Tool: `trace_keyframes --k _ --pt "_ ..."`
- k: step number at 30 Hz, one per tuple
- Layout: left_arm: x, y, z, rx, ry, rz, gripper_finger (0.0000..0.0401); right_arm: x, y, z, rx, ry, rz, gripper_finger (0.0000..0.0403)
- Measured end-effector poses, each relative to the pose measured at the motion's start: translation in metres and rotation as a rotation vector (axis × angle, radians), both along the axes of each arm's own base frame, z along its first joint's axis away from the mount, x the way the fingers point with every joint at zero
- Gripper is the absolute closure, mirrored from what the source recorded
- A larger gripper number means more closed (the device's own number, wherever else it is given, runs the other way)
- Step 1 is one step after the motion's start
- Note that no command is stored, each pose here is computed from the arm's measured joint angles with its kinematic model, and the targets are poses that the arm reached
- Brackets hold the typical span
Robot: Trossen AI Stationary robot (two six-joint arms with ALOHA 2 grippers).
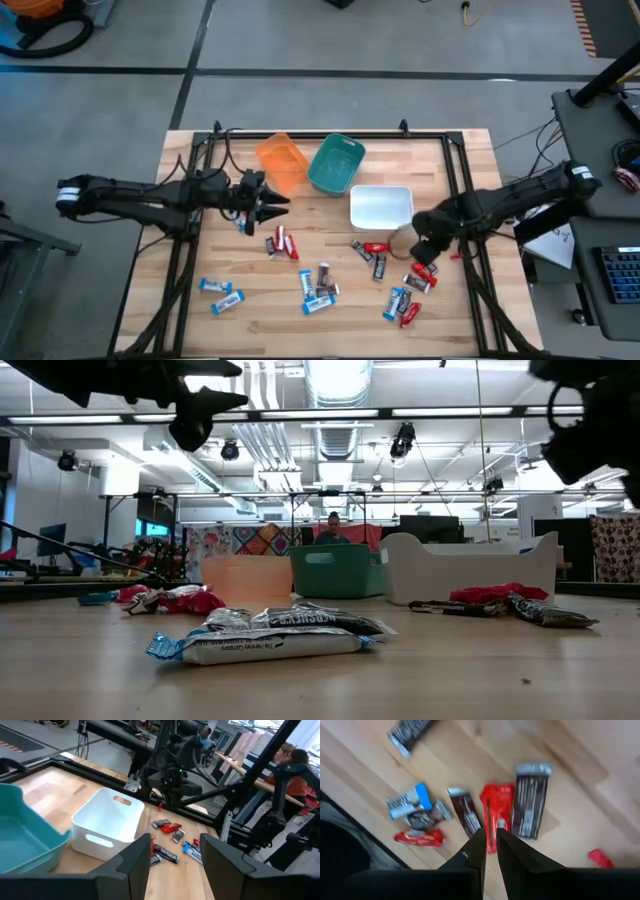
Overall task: Sort candy
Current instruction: Put the red chocolate bar into the white bin
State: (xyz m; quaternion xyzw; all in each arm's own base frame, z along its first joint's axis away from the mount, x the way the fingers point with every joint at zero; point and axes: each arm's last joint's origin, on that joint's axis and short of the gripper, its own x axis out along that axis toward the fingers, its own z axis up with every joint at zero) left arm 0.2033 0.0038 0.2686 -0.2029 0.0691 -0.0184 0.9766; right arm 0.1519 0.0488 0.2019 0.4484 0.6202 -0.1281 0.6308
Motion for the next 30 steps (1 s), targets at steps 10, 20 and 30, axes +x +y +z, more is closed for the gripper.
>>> trace_keyframes --k 10,20,30 --pt "-0.001 -0.031 -0.001 0.022 0.005 -0.011 0.0248 0.003 0.046 0.008 -0.17 -0.024 0.099 0.0364" --pt "-0.001 -0.046 -0.003 0.055 0.012 -0.042 0.0248 0.023 0.066 -0.001 -0.209 0.057 0.123 0.0322" --pt "0.0 -0.045 -0.002 0.068 -0.008 -0.018 0.0248 0.033 0.073 -0.022 -0.257 0.152 0.146 0.0236"
